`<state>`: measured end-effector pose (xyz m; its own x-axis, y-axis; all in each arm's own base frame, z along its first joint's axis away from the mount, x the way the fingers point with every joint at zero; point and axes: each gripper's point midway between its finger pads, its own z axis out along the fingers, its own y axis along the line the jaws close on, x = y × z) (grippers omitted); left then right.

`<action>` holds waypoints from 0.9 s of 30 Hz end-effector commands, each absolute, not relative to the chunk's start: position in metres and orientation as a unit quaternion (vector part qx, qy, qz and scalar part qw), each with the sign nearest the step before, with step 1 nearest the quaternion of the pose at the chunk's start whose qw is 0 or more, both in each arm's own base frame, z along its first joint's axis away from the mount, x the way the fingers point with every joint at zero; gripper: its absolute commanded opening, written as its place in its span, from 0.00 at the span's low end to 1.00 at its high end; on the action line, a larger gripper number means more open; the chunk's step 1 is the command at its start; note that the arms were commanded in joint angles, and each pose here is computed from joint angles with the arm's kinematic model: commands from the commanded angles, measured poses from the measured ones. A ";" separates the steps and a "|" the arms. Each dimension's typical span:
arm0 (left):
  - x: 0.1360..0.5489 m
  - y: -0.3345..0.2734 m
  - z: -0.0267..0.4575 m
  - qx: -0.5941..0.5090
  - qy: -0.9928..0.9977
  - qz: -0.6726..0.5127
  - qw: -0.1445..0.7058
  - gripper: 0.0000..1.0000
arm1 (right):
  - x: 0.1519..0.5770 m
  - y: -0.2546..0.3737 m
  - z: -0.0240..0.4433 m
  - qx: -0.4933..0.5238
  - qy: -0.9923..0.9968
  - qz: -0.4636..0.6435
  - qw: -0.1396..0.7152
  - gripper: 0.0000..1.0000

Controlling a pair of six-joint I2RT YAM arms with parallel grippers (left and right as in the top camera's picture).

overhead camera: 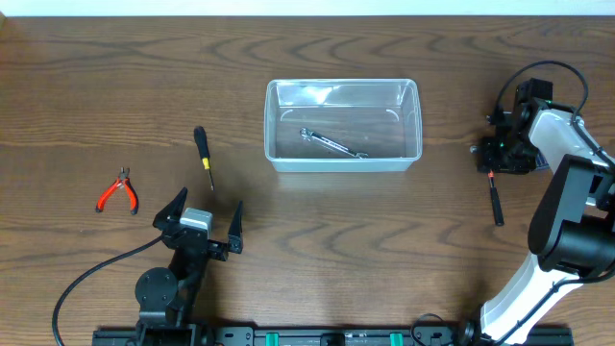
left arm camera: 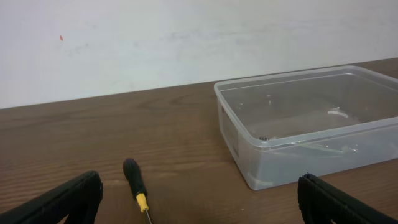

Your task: Pack container

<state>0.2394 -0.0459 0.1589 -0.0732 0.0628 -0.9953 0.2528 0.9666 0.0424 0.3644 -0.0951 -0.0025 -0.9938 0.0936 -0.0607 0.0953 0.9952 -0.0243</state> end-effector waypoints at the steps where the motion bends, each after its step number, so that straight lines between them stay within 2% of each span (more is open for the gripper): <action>1: 0.238 -0.049 0.143 0.110 0.743 -0.083 0.655 0.98 | 0.362 -0.095 -0.008 0.039 0.999 -0.008 0.021 0.47; 12: 0.238 -0.049 0.143 0.110 0.743 -0.083 0.655 0.98 | 0.363 -0.095 -0.008 0.014 1.000 -0.009 0.023 0.43; 16: 0.238 -0.049 0.143 0.110 0.743 -0.083 0.655 0.98 | 0.363 -0.096 -0.008 0.010 1.000 -0.010 0.025 0.36; 27: 0.238 -0.049 0.143 0.110 0.743 -0.083 0.655 0.98 | 0.367 -0.096 -0.008 0.010 0.999 -0.011 0.032 0.35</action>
